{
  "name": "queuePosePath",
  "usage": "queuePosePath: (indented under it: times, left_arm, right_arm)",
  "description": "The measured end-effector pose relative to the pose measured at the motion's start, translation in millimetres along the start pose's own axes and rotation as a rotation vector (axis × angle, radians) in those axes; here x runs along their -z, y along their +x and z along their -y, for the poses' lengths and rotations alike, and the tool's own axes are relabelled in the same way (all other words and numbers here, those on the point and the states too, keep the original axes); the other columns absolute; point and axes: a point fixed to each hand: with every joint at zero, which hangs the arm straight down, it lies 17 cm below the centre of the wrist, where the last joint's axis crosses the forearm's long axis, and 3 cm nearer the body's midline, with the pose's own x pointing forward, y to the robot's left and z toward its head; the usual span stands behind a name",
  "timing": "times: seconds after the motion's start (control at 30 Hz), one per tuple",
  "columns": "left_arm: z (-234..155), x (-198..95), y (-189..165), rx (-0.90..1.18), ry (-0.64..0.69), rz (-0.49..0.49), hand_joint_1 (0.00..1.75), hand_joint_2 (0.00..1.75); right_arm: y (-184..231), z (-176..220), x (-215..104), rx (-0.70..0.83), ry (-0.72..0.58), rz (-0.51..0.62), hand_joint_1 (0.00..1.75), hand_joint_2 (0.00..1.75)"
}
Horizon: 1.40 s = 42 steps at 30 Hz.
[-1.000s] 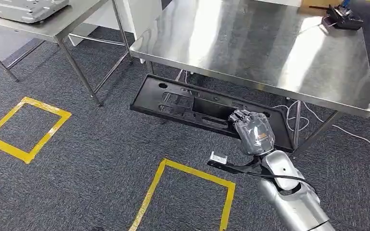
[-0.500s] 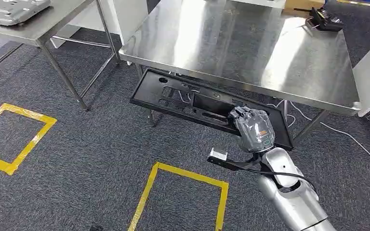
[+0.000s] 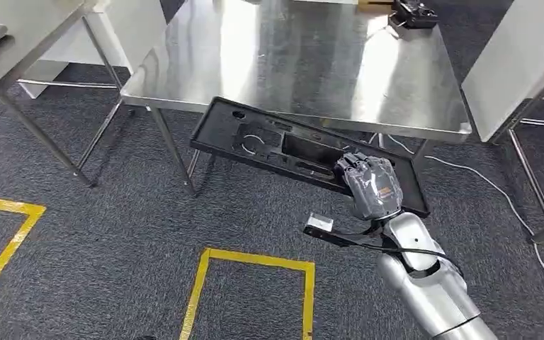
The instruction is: Take the parts from the cabinet and place them on the table.
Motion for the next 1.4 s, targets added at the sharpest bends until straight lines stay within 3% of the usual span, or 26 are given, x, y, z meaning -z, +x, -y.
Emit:
queuePosePath:
  times: [0.6,0.9,1.4]
  left_arm:
    - [6.7,0.3,6.7,-0.007,-0.03,0.015,0.0,1.75]
    - [6.1,2.2,12.2,0.006,-0.027,0.021,0.0,1.75]
    - [4.0,-0.6,-1.2,0.01,-0.022,-0.006,0.0,1.75]
  right_arm:
    - [-1.5,0.7,3.3,-0.029,-0.003,0.003,1.71,1.75]
    - [-4.6,5.5,23.5,-0.03,0.009,0.012,1.71,1.75]
    - [-4.3,-24.5,23.7,-0.009,0.091,0.02,1.71,1.75]
